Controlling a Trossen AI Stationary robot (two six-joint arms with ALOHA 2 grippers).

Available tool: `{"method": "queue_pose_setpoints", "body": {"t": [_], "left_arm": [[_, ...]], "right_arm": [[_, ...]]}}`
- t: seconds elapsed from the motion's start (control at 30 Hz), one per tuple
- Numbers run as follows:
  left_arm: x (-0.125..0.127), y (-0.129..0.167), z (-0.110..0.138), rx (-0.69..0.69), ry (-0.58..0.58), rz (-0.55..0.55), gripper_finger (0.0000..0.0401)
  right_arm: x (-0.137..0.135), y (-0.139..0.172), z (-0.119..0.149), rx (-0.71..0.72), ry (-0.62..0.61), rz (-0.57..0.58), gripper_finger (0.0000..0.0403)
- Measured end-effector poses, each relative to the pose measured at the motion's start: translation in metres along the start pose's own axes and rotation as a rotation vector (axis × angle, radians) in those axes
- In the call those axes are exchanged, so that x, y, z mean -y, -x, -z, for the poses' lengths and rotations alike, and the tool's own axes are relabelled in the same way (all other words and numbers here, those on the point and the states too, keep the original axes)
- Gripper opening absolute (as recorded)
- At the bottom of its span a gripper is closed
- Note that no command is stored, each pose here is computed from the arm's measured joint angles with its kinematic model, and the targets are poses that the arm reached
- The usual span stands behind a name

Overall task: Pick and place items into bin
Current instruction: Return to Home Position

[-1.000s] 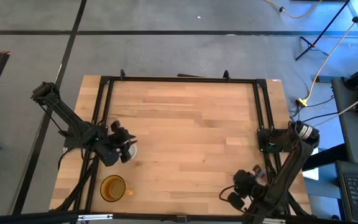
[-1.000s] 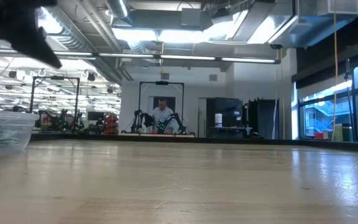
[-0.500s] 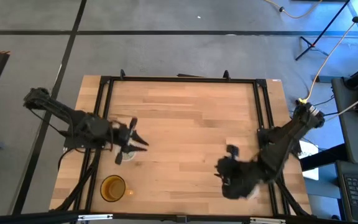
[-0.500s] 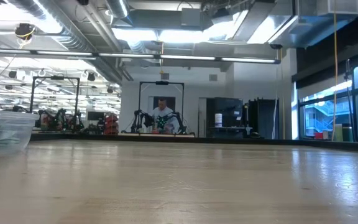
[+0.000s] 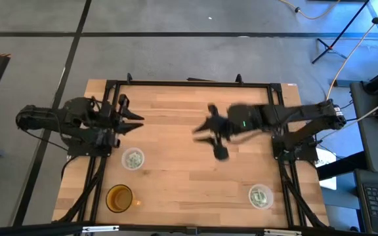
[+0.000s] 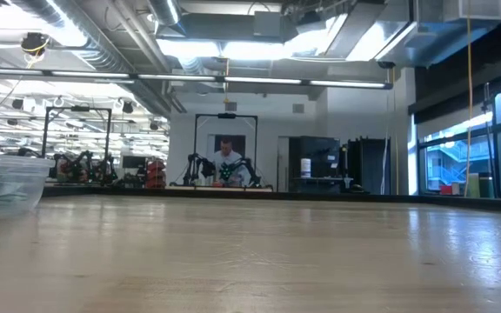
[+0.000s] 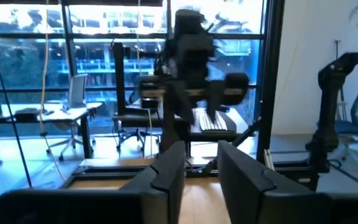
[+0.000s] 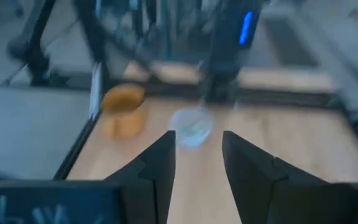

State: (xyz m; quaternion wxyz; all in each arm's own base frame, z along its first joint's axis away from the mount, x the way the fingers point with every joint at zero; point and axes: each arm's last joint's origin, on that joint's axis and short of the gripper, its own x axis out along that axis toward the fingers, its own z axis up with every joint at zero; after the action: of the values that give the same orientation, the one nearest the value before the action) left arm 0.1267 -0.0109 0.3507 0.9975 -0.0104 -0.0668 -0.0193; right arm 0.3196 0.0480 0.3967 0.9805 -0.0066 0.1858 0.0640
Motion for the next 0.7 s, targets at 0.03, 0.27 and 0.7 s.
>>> {"method": "queue_pose_setpoints", "body": {"t": [0.03, 0.27, 0.7], "left_arm": [[-0.001, 0.002, -0.001, 0.006, -0.012, -0.007, 0.0088], [-0.01, -0.001, 0.013, -0.082, -0.028, -0.062, 0.0088], [-0.011, 0.05, 0.032, 0.02, -0.008, -0.075, 0.0088]], "right_arm": [[0.01, -0.001, -0.002, 0.042, -0.002, 0.001, 0.0136], [0.072, -0.011, 0.019, 0.239, 0.0, -0.17, 0.0136], [0.086, 0.073, 0.125, 0.379, -0.109, 0.015, 0.0136]]}}
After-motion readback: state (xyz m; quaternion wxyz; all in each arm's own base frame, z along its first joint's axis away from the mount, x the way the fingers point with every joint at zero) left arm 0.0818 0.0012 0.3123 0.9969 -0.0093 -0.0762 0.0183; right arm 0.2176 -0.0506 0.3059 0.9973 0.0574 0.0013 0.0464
